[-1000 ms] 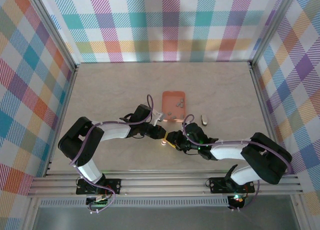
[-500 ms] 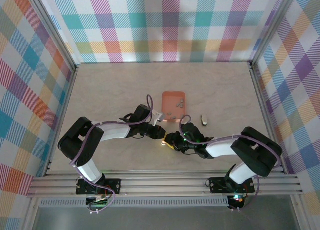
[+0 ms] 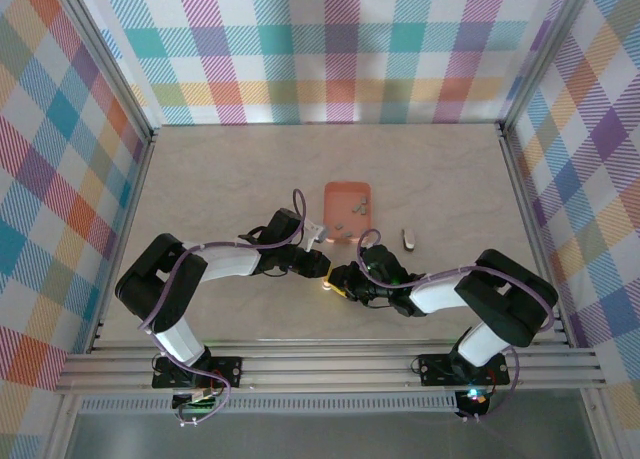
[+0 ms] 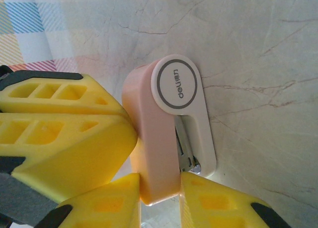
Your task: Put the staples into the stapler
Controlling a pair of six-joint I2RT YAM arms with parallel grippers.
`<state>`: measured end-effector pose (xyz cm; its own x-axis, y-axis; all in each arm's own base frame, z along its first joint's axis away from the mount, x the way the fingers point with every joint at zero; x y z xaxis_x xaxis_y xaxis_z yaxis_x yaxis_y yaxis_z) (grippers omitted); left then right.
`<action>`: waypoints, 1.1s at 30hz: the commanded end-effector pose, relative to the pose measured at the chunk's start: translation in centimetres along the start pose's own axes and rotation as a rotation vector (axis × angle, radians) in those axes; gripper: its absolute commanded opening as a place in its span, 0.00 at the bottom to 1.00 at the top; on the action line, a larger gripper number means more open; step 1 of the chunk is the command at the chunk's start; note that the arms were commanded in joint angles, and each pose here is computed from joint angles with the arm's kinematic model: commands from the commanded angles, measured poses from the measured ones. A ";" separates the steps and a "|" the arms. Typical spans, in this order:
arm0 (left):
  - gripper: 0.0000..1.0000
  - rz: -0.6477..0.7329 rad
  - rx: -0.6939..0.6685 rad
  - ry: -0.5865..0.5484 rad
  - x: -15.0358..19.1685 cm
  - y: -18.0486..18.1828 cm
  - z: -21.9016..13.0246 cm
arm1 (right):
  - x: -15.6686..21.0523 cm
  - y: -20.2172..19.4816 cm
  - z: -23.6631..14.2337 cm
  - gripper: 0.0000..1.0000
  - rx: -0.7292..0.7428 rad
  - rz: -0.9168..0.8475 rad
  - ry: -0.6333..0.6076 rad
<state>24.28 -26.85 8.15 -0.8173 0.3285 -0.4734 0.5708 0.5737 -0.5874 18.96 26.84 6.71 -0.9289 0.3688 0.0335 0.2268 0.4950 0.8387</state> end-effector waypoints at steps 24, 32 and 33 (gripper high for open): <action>0.35 -0.038 -0.156 -0.002 -0.3 -0.6 -2.3 | 0.4 -2.4 -0.9 0.29 0.296 -0.019 0.011; 0.55 -0.024 -0.248 -0.146 -3.5 -1.8 -6.5 | -0.4 2.8 -2.9 0.35 0.212 -0.159 -0.038; 0.60 -0.029 -0.273 -0.166 -3.8 -1.7 -7.2 | -0.6 3.5 -3.3 0.36 0.204 -0.181 -0.050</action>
<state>25.08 -24.67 13.26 -0.8121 0.2440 -0.5301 0.5159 0.7247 -0.4567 19.14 26.19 9.88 -0.9429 0.3270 -0.0627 0.1811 0.6616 0.7277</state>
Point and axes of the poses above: each hand's point on the last joint's axis, 136 mm out from that joint toward the fingers, its own z axis out along the fingers, its own y axis along the line the jaws close on, x = y × z, the point moved 5 cm from there along -z, back along the fingers, and after that the axes turned 2 degrees about z, right-handed, at the moved point
